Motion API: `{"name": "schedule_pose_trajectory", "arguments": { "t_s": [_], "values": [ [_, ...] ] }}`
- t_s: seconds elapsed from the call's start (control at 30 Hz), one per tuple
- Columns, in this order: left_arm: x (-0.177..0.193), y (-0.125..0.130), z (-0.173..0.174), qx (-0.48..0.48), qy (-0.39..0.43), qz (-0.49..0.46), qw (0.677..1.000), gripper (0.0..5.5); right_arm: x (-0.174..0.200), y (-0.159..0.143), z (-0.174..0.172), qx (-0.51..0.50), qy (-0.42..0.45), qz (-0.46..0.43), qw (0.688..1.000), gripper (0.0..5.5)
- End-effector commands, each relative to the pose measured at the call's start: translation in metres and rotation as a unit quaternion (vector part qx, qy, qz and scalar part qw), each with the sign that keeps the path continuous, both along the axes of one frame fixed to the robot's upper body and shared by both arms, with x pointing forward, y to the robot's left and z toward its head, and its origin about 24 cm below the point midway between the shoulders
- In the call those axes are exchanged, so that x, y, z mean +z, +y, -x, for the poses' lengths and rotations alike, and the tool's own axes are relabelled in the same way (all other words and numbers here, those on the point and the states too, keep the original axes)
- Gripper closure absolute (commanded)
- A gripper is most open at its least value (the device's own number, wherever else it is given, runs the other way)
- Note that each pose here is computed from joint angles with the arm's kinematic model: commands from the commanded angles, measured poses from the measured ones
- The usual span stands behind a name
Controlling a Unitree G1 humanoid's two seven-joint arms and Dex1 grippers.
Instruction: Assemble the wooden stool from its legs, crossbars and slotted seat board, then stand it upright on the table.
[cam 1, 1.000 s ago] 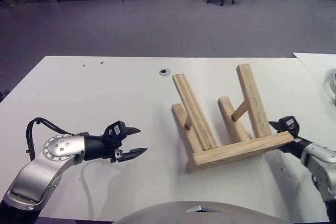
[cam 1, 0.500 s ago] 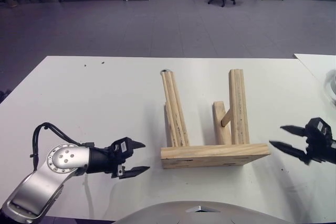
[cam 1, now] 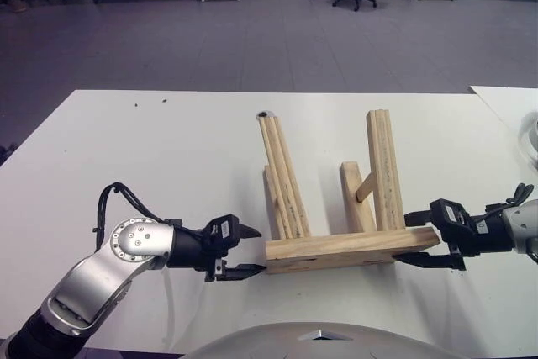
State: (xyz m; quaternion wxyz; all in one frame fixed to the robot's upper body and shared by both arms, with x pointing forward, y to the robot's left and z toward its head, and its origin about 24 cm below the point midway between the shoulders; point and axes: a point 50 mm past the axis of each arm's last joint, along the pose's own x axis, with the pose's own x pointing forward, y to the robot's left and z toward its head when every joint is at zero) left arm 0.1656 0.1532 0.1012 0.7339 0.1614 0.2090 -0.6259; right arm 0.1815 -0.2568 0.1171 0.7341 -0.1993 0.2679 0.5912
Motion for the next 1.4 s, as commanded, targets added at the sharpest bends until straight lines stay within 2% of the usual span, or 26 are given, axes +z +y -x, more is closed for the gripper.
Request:
{"name": "schedule_pose_trajectory", "arguments": {
  "t_s": [0.03,0.2,0.27,0.4,0.57,0.63,0.7,0.8,0.9,0.97,1.03,1.1,1.17,1.23,1.3,1.4],
  "values": [
    [0.004,-0.006,0.0,-0.019,0.0,0.017,1.0,2.49,-0.001,0.003,-0.005,0.005,-0.009,-0.003,1.0,3.04],
    [0.003,-0.005,-0.001,-0.02,-0.003,0.02,1.0,2.49,0.001,0.017,-0.011,0.021,-0.019,-0.033,0.999,3.86],
    [0.004,-0.003,-0.006,-0.011,-0.016,0.019,1.0,2.49,0.002,0.021,-0.012,0.025,-0.023,-0.042,0.999,3.88],
    [0.004,-0.001,-0.016,-0.01,-0.047,0.013,0.999,3.23,0.004,0.026,-0.013,0.031,-0.031,-0.054,0.998,3.95],
    [0.006,0.0,-0.018,-0.09,-0.099,0.019,0.991,4.0,0.014,0.031,-0.02,0.046,-0.048,-0.079,0.995,3.95],
    [0.02,0.006,-0.019,-0.118,-0.096,0.046,0.987,4.1,0.026,0.035,-0.025,0.062,-0.052,-0.103,0.991,3.95],
    [0.05,0.013,-0.029,-0.121,-0.091,0.086,0.985,4.18,0.054,0.043,-0.029,0.07,-0.042,-0.166,0.983,3.95],
    [0.123,0.023,-0.049,-0.125,-0.074,0.152,0.978,4.18,0.127,0.053,-0.043,0.111,-0.004,-0.265,0.958,3.95],
    [0.183,0.026,-0.054,-0.126,0.028,0.234,0.964,4.18,0.191,0.057,-0.053,0.141,0.077,-0.317,0.935,3.95],
    [0.199,0.032,-0.052,-0.115,0.127,0.274,0.946,4.18,0.213,0.057,-0.056,0.145,0.175,-0.328,0.917,3.95],
    [0.208,0.037,-0.058,-0.092,0.226,0.31,0.919,4.18,0.213,0.062,-0.055,0.144,0.296,-0.302,0.895,4.02],
    [0.227,0.047,-0.067,-0.087,0.286,0.324,0.898,4.19,0.213,0.071,-0.057,0.153,0.382,-0.279,0.868,4.15],
    [0.244,0.057,-0.078,-0.102,0.373,0.337,0.858,4.19,0.221,0.086,-0.065,0.174,0.448,-0.287,0.829,4.16],
    [0.228,0.062,-0.083,-0.084,0.447,0.327,0.828,4.19,0.21,0.097,-0.073,0.175,0.5,-0.291,0.796,4.16],
    [0.203,0.073,-0.082,-0.039,0.498,0.321,0.805,4.19,0.196,0.098,-0.076,0.156,0.531,-0.289,0.781,4.16],
    [0.165,0.08,-0.08,0.022,0.566,0.296,0.769,4.19,0.163,0.078,-0.085,0.068,0.57,-0.316,0.755,4.16]
  ]
}}
